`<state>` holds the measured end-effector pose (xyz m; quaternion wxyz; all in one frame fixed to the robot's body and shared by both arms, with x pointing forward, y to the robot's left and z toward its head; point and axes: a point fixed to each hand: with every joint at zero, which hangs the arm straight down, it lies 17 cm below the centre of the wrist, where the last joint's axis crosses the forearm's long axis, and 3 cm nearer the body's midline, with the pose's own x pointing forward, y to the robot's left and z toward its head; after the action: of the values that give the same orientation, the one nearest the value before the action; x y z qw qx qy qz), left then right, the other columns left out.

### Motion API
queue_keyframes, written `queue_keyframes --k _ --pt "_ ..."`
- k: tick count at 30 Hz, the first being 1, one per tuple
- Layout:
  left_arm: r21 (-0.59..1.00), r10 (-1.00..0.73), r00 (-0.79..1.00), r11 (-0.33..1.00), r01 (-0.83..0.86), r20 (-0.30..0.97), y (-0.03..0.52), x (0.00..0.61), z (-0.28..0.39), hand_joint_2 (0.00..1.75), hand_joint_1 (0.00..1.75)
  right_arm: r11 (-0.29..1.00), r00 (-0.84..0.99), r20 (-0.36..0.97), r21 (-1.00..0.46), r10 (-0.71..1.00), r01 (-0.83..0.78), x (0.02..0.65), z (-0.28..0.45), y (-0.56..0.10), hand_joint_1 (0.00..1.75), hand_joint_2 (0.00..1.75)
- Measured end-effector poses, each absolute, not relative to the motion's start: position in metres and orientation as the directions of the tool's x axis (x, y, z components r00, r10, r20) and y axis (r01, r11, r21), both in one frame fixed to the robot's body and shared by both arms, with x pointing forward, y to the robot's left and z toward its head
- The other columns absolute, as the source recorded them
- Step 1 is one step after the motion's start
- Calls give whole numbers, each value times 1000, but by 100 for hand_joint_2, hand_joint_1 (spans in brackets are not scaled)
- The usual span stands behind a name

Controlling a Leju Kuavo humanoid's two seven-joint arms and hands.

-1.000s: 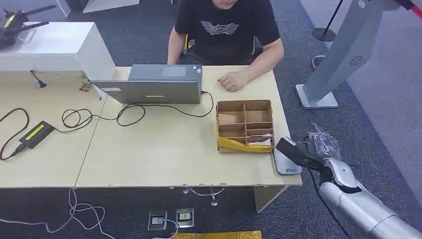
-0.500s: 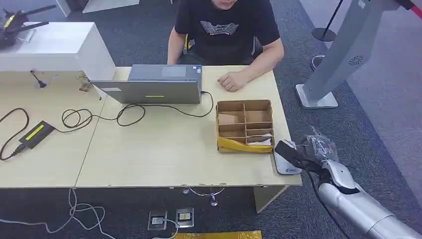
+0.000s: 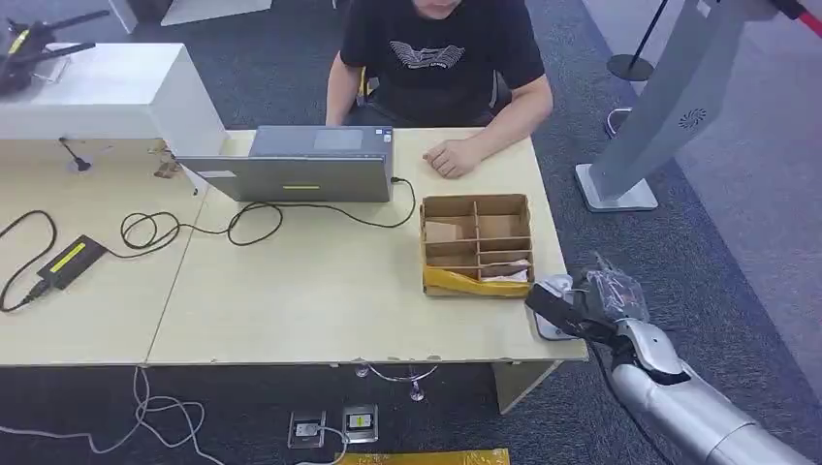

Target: Pass the card to the sensor for recognition and then transmit it.

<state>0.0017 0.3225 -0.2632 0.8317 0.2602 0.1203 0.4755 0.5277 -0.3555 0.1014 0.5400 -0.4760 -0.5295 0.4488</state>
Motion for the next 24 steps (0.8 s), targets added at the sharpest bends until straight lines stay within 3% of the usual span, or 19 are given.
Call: queue_keyframes --k 24 --pt "545 850 526 422 -725 42 322 2 -263 0 0 188 42 189 -982 981 15 527 94 -346 175 175"
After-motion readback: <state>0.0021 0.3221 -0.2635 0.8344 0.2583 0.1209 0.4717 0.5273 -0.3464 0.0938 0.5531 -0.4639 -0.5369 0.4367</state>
